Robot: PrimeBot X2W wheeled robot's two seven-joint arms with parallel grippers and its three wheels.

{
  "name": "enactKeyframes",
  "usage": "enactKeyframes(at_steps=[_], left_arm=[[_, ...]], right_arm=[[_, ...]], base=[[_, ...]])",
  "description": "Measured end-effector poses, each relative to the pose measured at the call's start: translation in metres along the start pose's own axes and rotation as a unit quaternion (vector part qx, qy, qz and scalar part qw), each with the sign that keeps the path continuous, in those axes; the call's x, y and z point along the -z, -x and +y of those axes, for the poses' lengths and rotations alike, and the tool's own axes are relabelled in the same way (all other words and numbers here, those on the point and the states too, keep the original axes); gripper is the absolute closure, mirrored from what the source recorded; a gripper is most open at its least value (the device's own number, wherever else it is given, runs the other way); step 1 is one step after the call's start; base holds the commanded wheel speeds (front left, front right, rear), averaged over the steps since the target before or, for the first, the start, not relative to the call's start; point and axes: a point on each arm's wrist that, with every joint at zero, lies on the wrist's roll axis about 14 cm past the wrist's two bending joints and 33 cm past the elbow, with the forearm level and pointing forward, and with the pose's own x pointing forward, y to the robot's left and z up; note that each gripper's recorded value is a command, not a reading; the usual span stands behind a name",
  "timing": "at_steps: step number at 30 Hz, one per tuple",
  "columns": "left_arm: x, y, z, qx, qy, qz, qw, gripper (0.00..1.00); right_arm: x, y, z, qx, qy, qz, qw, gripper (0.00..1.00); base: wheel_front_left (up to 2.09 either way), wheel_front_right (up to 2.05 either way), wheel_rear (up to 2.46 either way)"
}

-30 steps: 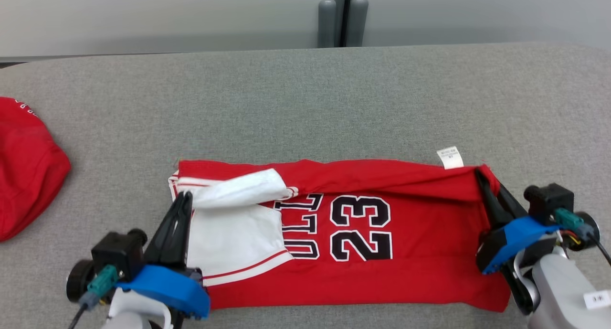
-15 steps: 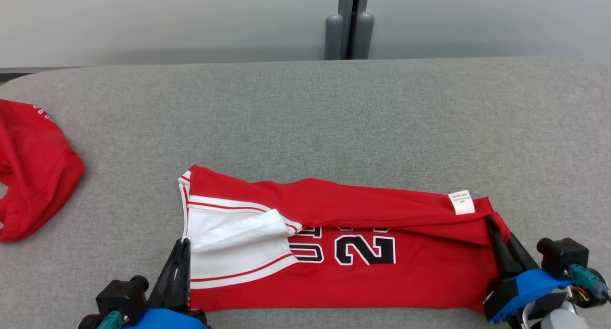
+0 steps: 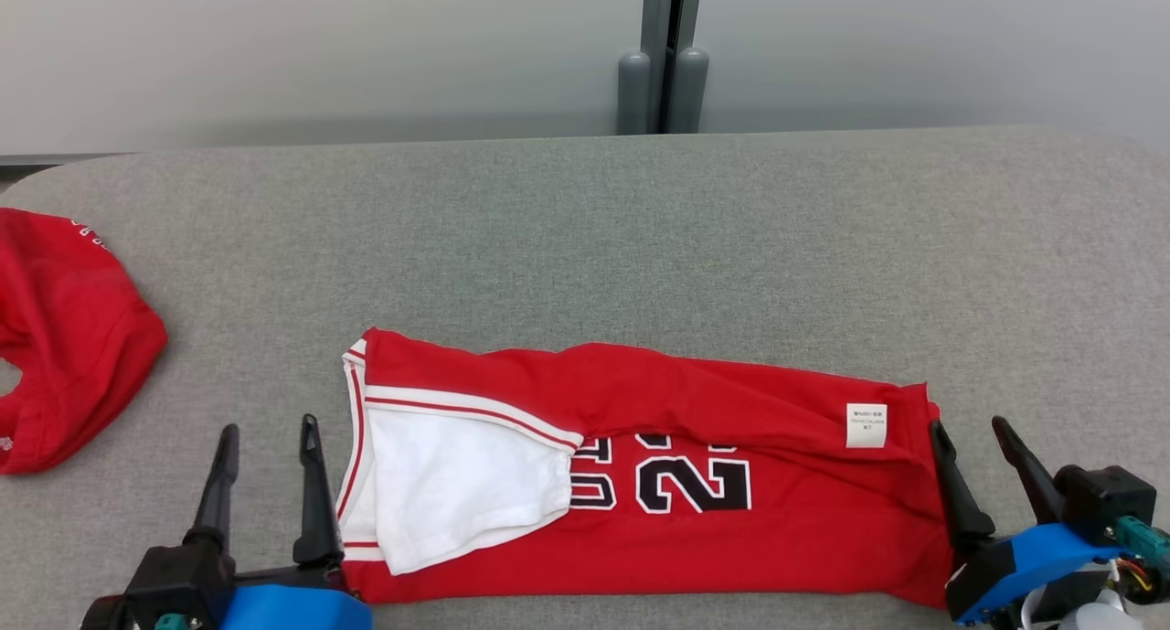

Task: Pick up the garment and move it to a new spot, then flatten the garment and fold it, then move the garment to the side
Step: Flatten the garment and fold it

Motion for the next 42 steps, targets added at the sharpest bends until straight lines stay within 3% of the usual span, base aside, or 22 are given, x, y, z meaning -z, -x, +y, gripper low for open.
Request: enactKeyframes(at_steps=[9,17,18,19,26,36,42], left_arm=[[-0.011,0.005,0.024,-0.046,-0.046,-0.034,0.997,0.00],[0.002,0.011,0.035,-0.060,-0.061,-0.017,0.996,0.00],[0.006,0.012,0.034,-0.060,-0.062,-0.012,0.996,0.00],[0.007,0.012,0.034,-0.059,-0.064,-0.011,0.996,0.00],[0.008,0.011,0.034,-0.058,-0.073,-0.010,0.996,0.00],[0.008,0.009,0.034,-0.053,-0.084,-0.011,0.995,0.00],[0.009,0.007,0.034,-0.053,-0.089,-0.009,0.995,0.00]], right_arm=[[0.042,0.000,-0.002,0.016,-0.017,0.076,0.997,0.00],[0.070,0.001,0.012,0.006,-0.033,0.127,0.991,0.00],[0.074,0.001,0.015,0.004,-0.040,0.135,0.990,0.54],[0.074,0.000,0.017,0.005,-0.049,0.136,0.990,1.00],[0.068,-0.001,0.014,0.012,-0.081,0.122,0.989,1.00],[0.032,0.013,-0.098,0.114,-0.018,0.086,0.990,1.00],[0.012,0.005,-0.102,0.117,-0.029,0.059,0.991,1.00]], base=[[0.00,0.00,0.00],[0.00,0.00,0.00],[0.00,0.00,0.00],[0.00,0.00,0.00],[0.00,0.00,0.00],[0.00,0.00,0.00],[0.00,0.00,0.00]])
